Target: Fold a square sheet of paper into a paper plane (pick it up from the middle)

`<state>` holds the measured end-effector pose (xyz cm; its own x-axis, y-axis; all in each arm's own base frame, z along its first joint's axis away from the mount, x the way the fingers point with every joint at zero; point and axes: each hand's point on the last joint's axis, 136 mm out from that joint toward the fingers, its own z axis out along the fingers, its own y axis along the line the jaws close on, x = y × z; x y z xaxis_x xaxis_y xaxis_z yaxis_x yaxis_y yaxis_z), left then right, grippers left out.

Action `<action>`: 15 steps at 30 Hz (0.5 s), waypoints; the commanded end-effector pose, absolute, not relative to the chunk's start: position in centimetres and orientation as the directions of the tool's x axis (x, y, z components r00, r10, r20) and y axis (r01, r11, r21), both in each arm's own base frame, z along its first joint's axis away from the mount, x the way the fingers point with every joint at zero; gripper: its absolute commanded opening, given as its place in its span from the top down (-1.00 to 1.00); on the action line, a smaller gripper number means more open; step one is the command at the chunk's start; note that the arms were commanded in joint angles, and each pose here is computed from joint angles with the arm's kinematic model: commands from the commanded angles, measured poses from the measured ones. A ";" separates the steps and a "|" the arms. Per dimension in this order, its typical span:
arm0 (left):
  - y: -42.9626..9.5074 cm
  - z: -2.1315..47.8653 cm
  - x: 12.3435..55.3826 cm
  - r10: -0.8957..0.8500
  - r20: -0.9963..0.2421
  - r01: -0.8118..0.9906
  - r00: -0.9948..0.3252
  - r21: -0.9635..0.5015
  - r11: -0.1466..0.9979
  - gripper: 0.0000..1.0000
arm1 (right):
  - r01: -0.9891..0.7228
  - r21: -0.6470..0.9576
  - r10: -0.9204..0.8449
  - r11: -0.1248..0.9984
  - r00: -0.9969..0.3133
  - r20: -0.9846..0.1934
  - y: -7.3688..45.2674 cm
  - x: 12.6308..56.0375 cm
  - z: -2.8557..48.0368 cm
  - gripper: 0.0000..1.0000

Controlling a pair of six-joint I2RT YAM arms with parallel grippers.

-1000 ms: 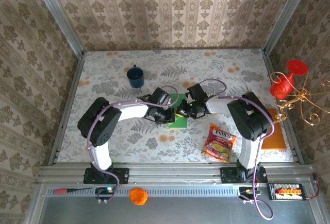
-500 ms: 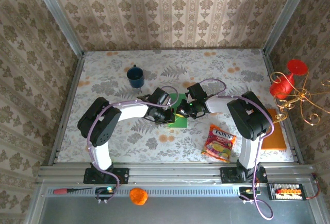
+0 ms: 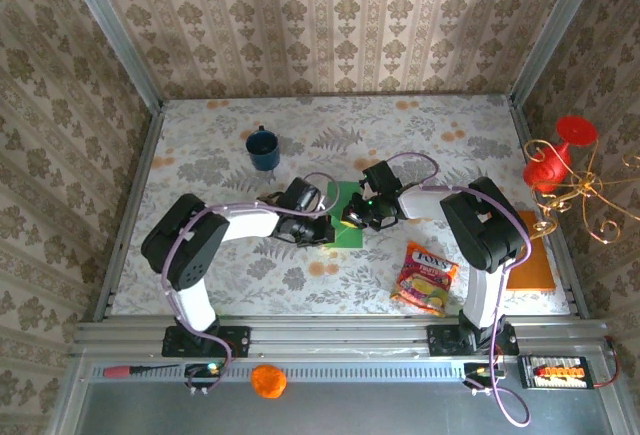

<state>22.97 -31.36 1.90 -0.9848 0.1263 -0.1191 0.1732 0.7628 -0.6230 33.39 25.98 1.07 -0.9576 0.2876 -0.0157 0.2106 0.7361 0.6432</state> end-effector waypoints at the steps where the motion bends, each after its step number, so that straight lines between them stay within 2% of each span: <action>1: -27.2 -1.1 18.5 0.104 0.075 0.049 -0.992 -0.532 0.845 1.00 | 0.367 0.384 0.365 0.847 -0.927 0.083 20.7 29.7 -5.7 1.00; 6: -26.5 -0.4 17.9 0.089 0.072 0.037 -0.993 -0.533 0.845 1.00 | 0.367 0.387 0.365 0.846 -0.927 0.082 20.7 29.7 -5.7 1.00; 12: -28.7 5.7 21.7 0.063 -0.129 0.129 -0.990 -0.599 0.791 1.00 | 0.342 0.433 0.350 0.834 -0.935 0.063 21.5 30.4 -5.1 1.00; 15: -29.8 6.2 23.1 0.059 -0.156 0.143 -0.986 -0.601 0.786 1.00 | 0.320 0.483 0.344 0.815 -0.938 0.041 22.3 31.5 -4.5 1.00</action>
<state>21.69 -29.11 5.11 -0.9897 0.0772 -0.1203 0.1349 0.7825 -0.6079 33.50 26.09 1.18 -0.9584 0.2850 -0.0149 0.2067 0.7291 0.6525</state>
